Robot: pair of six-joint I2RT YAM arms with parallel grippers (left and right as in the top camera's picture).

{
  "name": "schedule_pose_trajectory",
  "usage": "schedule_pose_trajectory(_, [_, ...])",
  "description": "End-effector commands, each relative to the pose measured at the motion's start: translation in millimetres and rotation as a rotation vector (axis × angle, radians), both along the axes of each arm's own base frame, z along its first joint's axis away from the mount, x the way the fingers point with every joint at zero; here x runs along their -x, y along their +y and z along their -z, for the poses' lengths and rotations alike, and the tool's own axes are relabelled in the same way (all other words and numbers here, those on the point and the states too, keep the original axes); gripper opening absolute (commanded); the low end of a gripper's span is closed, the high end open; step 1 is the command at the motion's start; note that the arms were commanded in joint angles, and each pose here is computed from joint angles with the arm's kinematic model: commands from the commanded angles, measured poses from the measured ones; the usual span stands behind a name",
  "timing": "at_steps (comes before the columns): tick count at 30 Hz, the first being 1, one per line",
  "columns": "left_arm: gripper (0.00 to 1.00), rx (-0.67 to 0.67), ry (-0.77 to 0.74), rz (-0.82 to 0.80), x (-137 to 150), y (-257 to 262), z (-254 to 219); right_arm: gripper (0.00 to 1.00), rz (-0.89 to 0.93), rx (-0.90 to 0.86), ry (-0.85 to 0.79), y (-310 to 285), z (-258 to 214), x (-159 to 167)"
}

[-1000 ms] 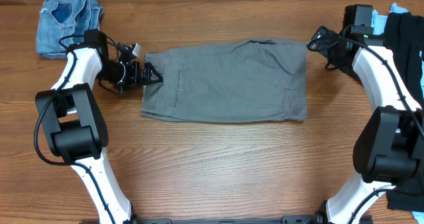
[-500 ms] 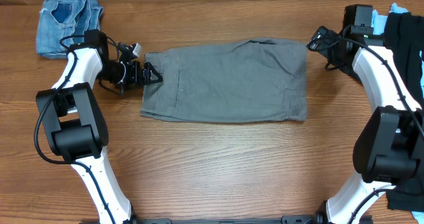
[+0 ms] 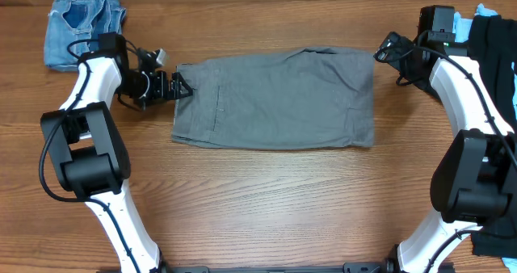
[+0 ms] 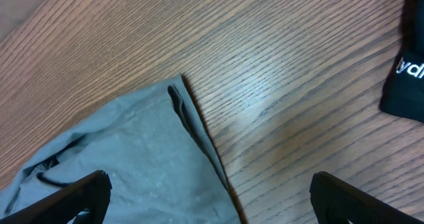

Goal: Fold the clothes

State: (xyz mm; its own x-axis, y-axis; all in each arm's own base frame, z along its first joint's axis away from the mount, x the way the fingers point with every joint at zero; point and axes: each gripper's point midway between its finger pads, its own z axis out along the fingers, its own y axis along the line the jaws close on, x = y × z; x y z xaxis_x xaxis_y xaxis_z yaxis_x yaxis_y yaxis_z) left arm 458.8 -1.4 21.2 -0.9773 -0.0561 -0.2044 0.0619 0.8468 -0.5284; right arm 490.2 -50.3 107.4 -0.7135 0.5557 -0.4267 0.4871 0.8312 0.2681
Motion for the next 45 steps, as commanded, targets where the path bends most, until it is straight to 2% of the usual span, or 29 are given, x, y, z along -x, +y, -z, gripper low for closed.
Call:
schedule_pose_trajectory(1, [1.0, -0.141, 0.126, -0.045, 17.1, 25.7, 54.6, 1.0, -0.004, 0.003, -0.051, 1.8, -21.0, -5.8])
schedule_pose_trajectory(15, [1.0, -0.129, 0.222, 0.06, 34.3, -27.4, 91.8, 1.0, -0.004, 0.003, -0.051, 1.8, -21.0, -5.8])
schedule_pose_trajectory(21, [0.9, -0.043, 0.312, 0.072, 53.0, -42.5, 116.1, 1.0, -0.004, 0.003, -0.051, 1.8, -21.0, -5.8])
schedule_pose_trajectory(24, [0.81, -0.029, 0.329, 0.073, 56.6, -44.9, 118.9, 1.0, -0.004, 0.003, -0.051, 1.8, -21.0, -5.8])
schedule_pose_trajectory(25, [0.68, -0.023, 0.333, 0.073, 57.5, -45.8, 118.1, 1.0, -0.004, 0.003, -0.051, 1.8, -21.0, -5.8])
schedule_pose_trajectory(29, [0.5, -0.019, 0.351, 0.077, 61.9, -46.5, 116.9, 1.0, -0.004, 0.003, -0.051, 1.8, -21.0, -5.8])
schedule_pose_trajectory(33, [0.18, -0.019, 0.369, 0.077, 65.4, -46.5, 115.9, 1.0, -0.004, 0.003, -0.051, 1.8, -21.0, -5.8])
schedule_pose_trajectory(35, [0.07, -0.018, 0.38, 0.069, 66.4, -42.9, 113.4, 1.0, -0.004, 0.003, -0.051, 1.8, -21.0, -5.8])
schedule_pose_trajectory(39, [0.04, -0.022, 0.404, 0.046, 65.2, -31.2, 104.7, 1.0, -0.004, 0.003, -0.051, 1.8, -21.0, -5.8])
schedule_pose_trajectory(45, [0.04, -0.147, 0.436, -0.008, 55.4, 18.1, 82.3, 1.0, -0.004, 0.003, -0.051, 1.8, -21.0, -5.8])
